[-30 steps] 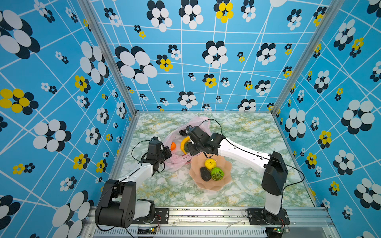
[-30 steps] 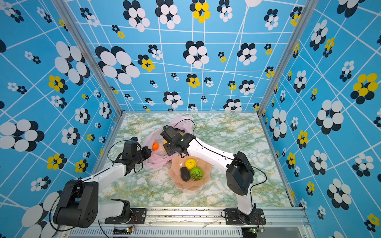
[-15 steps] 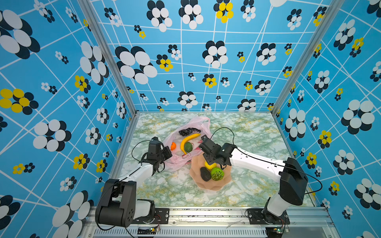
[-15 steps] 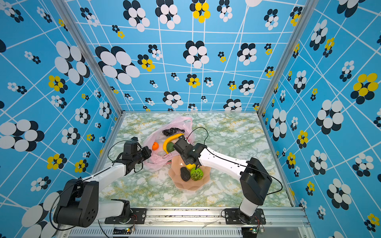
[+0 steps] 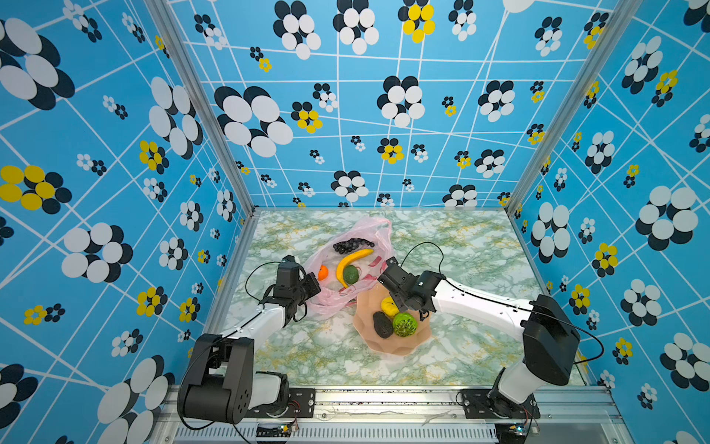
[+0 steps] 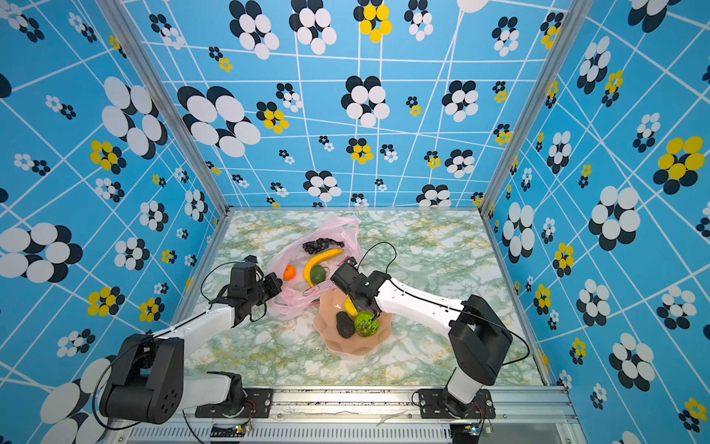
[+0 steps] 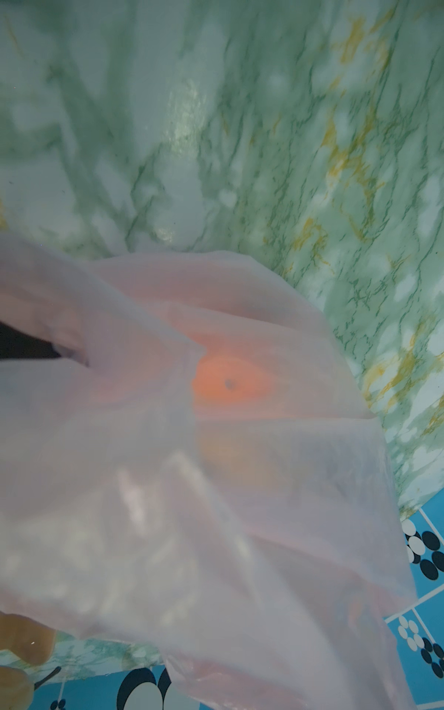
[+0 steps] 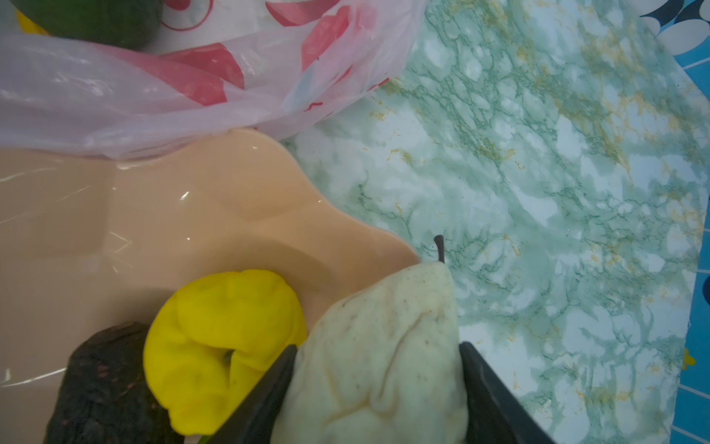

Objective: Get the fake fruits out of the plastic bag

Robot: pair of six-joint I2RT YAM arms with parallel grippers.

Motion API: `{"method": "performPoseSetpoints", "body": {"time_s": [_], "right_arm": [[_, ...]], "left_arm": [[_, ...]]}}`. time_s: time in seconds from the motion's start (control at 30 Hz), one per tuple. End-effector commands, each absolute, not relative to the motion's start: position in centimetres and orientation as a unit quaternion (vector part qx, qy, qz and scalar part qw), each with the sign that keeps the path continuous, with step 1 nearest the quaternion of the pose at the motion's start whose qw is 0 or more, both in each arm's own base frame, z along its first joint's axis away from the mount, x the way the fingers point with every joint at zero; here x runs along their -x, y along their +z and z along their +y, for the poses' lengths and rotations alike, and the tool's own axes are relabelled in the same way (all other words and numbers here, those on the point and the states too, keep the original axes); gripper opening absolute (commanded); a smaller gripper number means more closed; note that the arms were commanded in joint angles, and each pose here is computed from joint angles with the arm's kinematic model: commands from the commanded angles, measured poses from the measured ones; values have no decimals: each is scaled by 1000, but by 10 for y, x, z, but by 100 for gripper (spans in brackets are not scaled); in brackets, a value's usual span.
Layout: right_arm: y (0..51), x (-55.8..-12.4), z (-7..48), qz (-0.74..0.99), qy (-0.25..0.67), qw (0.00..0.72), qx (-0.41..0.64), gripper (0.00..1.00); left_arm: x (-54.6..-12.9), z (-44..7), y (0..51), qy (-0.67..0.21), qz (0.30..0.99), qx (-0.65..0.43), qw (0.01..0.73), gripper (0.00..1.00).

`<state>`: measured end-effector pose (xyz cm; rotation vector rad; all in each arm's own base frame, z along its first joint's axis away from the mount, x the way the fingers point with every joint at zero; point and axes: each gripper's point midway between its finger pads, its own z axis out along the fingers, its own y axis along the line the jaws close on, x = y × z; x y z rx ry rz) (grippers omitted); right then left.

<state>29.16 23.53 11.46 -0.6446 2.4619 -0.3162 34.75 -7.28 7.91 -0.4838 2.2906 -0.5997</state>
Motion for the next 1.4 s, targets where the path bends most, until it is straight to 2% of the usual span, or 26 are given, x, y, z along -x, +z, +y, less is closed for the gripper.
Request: {"method": "performPoseSetpoints", "body": {"time_s": [0.0, 0.9, 1.37], "right_arm": [[112, -289, 222, 921, -139, 280, 232, 63], [86, -277, 222, 930, -141, 252, 228, 67], [84, -274, 231, 930, -133, 251, 234, 73]], "left_arm": [[-352, -75, 84, -239, 885, 182, 356, 0], [-351, -73, 85, -235, 884, 183, 360, 0], [-352, -73, 83, -235, 885, 184, 358, 0]]}}
